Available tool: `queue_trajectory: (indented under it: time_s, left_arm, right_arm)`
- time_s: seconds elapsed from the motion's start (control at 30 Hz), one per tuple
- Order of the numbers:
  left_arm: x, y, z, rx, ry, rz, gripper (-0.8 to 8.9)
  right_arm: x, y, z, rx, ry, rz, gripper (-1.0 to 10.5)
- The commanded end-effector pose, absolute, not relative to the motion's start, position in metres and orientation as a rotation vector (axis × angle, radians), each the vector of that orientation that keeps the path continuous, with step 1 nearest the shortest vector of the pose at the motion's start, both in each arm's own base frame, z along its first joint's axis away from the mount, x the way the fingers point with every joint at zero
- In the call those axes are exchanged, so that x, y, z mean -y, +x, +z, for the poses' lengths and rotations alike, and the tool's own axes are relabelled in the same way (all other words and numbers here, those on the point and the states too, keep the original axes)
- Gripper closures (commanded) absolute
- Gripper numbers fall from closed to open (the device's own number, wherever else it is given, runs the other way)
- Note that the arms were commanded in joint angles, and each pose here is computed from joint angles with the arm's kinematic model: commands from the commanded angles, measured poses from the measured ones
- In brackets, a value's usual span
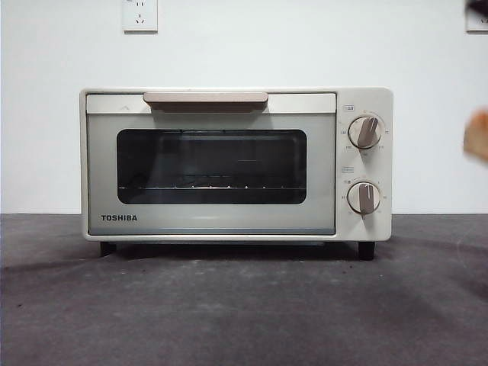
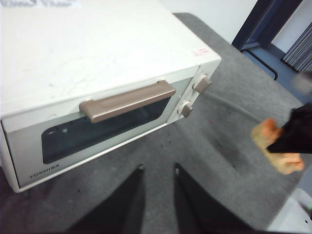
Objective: The left arm flap open the oven, the right arm pick bread and place it into oven, the left arm flap close the oven
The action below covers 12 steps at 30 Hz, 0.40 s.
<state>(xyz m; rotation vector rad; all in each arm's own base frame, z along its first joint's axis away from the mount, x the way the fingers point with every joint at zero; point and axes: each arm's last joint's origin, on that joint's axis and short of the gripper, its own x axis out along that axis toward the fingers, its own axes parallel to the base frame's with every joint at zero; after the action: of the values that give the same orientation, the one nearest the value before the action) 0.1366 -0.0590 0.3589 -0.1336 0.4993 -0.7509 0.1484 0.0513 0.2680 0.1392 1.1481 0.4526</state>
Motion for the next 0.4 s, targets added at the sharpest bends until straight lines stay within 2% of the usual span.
queue_trajectory:
  time_s: [0.03, 0.17, 0.4]
  left_arm:
    - [0.062, 0.144, 0.365, -0.496, -0.142, -0.751, 7.98]
    - [0.069, 0.162, 0.358, -0.565, -0.149, -0.748, 7.98]
    - [0.092, 0.202, 0.355, -0.653, -0.109, -0.747, 7.98]
  right_arm:
    - [-0.049, 0.131, 0.287, -1.023, 0.182, 0.544, 8.0]
    - [-0.044, 0.105, 0.304, -0.875, 0.223, 0.633, 8.0]
    - [-0.032, 0.062, 0.319, -0.691, 0.284, 0.656, 8.0]
